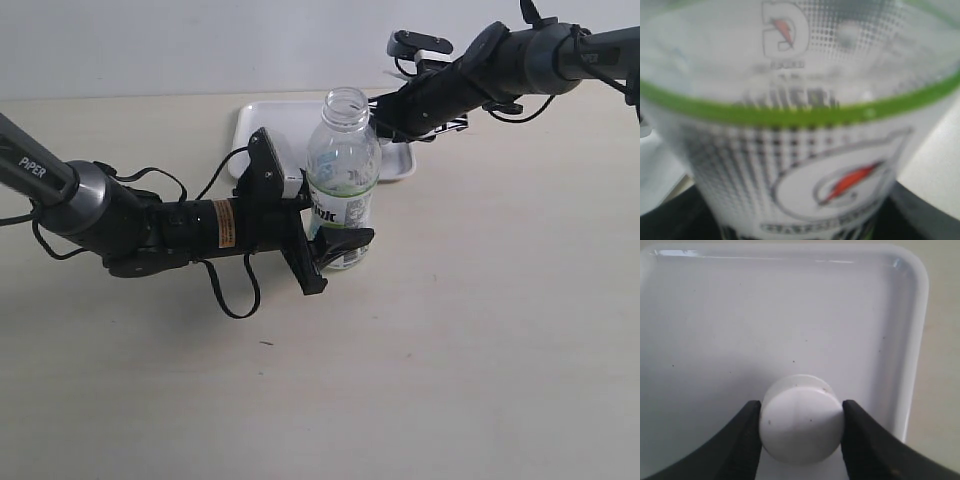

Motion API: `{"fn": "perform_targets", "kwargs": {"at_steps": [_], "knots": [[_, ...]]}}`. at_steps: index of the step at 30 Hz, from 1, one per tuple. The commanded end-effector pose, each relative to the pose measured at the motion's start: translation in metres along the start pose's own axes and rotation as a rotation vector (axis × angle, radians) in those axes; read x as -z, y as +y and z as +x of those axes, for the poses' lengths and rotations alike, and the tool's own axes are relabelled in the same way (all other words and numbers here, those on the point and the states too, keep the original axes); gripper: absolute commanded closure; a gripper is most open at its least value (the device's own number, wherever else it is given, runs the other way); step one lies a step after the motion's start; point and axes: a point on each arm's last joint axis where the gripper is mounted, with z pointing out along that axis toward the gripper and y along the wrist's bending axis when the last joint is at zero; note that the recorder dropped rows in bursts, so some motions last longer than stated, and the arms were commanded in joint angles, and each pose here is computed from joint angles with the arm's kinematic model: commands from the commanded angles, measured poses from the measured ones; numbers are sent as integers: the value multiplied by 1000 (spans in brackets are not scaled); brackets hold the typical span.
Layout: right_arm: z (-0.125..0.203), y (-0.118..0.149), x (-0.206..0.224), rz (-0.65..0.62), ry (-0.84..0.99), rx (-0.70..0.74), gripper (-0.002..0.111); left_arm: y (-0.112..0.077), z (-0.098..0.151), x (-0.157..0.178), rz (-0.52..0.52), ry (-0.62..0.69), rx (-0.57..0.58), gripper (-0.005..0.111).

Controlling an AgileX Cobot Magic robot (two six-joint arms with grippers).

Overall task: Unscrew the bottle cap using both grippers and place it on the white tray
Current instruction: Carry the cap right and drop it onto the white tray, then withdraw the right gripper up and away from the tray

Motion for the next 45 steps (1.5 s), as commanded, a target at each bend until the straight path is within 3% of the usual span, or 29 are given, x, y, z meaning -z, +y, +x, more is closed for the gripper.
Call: {"fn": "perform_targets", "kwargs": {"at_steps": [1,10,13,17,20,23,29,33,39,45], "knots": [[-2,1,2,-5,1,14,74,-1,-2,0,10,6,-14,107],[-1,2,2,-9,10,51,57,-1,-2,0,10,6,-14,107],[-1,2,2,-11,11,48,41,-1,-2,0,10,6,-14,107],[-9,8,13,-23,-1,59,39,-1,-2,0,8,6,-13,107],[-26,19,38,-34,-41,91,39,-1,-2,0,8,6,-13,107],[-53,40,93,-36,-106,192,39,-1,-2,0,8,6,-13,107],[-74,62,162,8,-150,299,39,-1,-3,0,8,4,-13,106],[-79,71,191,12,-169,312,39,0,-3,0,-5,0,-5,91],[-84,80,217,4,-206,326,39,1,-3,0,-12,-2,0,56],[-84,82,222,-4,-210,305,39,3,-6,0,-38,-15,12,39]]}}
